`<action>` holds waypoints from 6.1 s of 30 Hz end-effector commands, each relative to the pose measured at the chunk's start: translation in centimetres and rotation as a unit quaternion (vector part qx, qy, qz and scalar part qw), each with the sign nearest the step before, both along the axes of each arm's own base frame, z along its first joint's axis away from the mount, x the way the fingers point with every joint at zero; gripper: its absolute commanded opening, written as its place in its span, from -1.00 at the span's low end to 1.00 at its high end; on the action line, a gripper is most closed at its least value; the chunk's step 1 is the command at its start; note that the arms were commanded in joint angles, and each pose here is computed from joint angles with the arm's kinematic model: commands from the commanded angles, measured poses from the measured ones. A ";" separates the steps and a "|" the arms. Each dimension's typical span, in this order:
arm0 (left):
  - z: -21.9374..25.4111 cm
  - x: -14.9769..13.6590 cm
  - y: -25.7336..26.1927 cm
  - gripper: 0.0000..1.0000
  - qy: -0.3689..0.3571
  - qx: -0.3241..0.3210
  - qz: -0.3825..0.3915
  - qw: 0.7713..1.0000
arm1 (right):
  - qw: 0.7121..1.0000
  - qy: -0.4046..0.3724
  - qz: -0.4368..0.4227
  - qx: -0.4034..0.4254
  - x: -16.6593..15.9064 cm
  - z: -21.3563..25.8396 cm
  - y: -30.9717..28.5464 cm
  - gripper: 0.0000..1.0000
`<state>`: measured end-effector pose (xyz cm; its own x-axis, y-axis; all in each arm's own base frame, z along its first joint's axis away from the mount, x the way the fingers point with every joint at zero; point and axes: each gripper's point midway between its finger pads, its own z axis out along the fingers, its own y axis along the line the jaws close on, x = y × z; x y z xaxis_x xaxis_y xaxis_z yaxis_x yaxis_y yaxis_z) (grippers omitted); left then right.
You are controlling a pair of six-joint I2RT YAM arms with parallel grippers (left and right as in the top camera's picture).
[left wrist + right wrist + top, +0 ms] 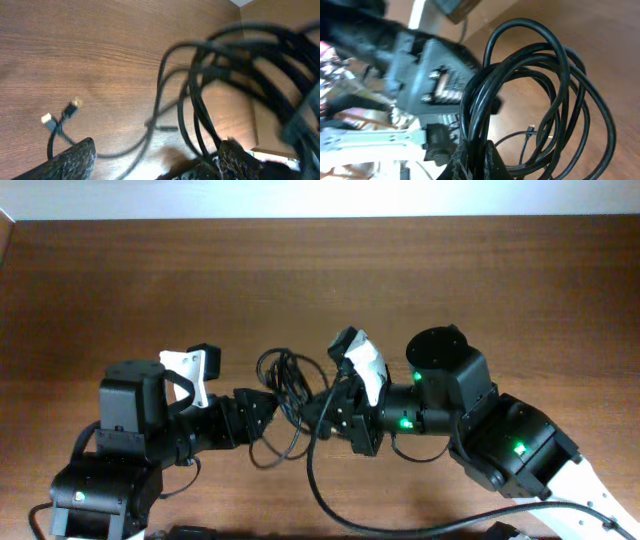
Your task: Untangle cables
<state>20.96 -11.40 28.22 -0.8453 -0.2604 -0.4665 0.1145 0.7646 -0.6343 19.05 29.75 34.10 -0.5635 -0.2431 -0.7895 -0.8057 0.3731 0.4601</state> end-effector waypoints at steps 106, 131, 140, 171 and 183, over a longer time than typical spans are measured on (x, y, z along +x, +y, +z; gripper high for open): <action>-0.6 0.2 1.2 0.03 0.260 -0.217 0.320 0.885 | 0.999 0.018 0.000 -0.052 -1.4 -2.0 0.6 -0.92; -1.6 1.1 4.0 -0.95 0.209 -0.157 0.369 0.892 | 0.995 0.003 0.097 0.007 -4.2 -0.5 5.3 -0.89; -2.6 1.0 6.5 -0.93 0.191 -0.111 0.425 0.878 | 0.985 0.025 -0.041 -0.166 -1.2 -7.2 0.4 -0.92; 19.3 -4.9 -6.2 -0.36 -0.375 -0.194 -0.265 0.867 | 0.924 0.161 -0.069 -0.341 -2.2 -15.4 -4.6 0.34; 18.5 -5.9 -6.5 -0.37 -0.345 -0.205 -0.291 0.868 | 0.855 0.273 -0.136 -0.420 -6.3 -21.6 -1.2 0.35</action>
